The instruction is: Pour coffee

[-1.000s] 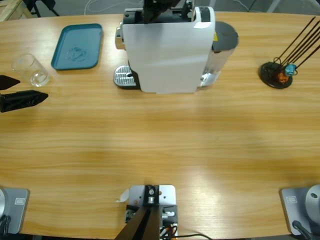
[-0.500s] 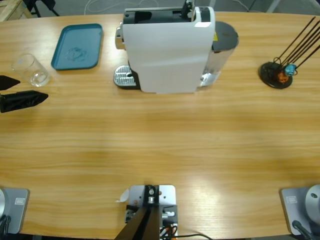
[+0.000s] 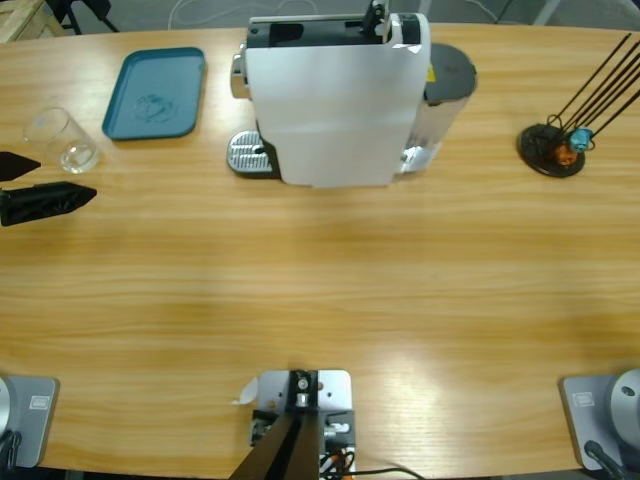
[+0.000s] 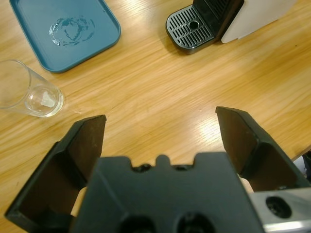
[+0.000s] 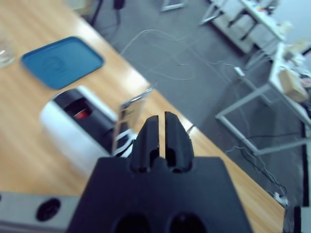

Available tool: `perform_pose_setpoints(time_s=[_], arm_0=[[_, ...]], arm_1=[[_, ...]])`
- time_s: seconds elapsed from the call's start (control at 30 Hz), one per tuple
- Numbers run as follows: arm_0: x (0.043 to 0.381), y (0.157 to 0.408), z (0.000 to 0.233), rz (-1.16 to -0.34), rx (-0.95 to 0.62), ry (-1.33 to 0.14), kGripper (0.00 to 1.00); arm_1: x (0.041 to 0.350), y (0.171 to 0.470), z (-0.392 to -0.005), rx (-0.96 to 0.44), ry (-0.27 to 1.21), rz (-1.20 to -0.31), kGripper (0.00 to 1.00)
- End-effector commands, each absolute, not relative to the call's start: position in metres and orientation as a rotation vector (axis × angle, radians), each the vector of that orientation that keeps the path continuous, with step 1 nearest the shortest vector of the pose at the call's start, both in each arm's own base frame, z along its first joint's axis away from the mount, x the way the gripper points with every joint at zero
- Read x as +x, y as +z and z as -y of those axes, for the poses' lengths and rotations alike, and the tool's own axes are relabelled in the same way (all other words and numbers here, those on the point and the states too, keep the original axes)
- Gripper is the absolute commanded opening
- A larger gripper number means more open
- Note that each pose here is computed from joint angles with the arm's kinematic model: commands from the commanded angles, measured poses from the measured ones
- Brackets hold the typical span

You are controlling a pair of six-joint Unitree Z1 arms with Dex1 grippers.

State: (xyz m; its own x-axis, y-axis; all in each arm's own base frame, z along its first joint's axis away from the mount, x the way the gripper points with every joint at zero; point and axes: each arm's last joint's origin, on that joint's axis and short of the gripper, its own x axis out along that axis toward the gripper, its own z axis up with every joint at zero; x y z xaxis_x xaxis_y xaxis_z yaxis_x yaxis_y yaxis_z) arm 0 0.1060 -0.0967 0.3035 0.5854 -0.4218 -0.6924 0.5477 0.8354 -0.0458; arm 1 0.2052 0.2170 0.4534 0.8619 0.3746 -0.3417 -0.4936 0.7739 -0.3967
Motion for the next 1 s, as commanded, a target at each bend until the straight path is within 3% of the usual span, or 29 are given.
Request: perform_pose_setpoints(time_s=[0.03,0.3,0.77,1.0], arm_0=[[0.105,0.292,0.096,-0.782,0.209,-0.559,0.973],[0.105,0.292,0.096,-0.782,0.209,-0.559,0.973],[0.106,0.291,0.097,-0.787,0.212,-0.557,0.973],[0.106,0.291,0.098,-0.791,0.214,-0.556,0.973]], arm_1=[[0.237,0.407,-0.244,-0.557,0.377,-0.333,0.0],[0.24,0.385,-0.253,-0.596,0.374,-0.367,0.0],[0.214,0.39,-0.324,-0.668,0.454,-0.286,0.0],[0.216,0.371,-0.349,-0.693,0.483,-0.306,0.0]])
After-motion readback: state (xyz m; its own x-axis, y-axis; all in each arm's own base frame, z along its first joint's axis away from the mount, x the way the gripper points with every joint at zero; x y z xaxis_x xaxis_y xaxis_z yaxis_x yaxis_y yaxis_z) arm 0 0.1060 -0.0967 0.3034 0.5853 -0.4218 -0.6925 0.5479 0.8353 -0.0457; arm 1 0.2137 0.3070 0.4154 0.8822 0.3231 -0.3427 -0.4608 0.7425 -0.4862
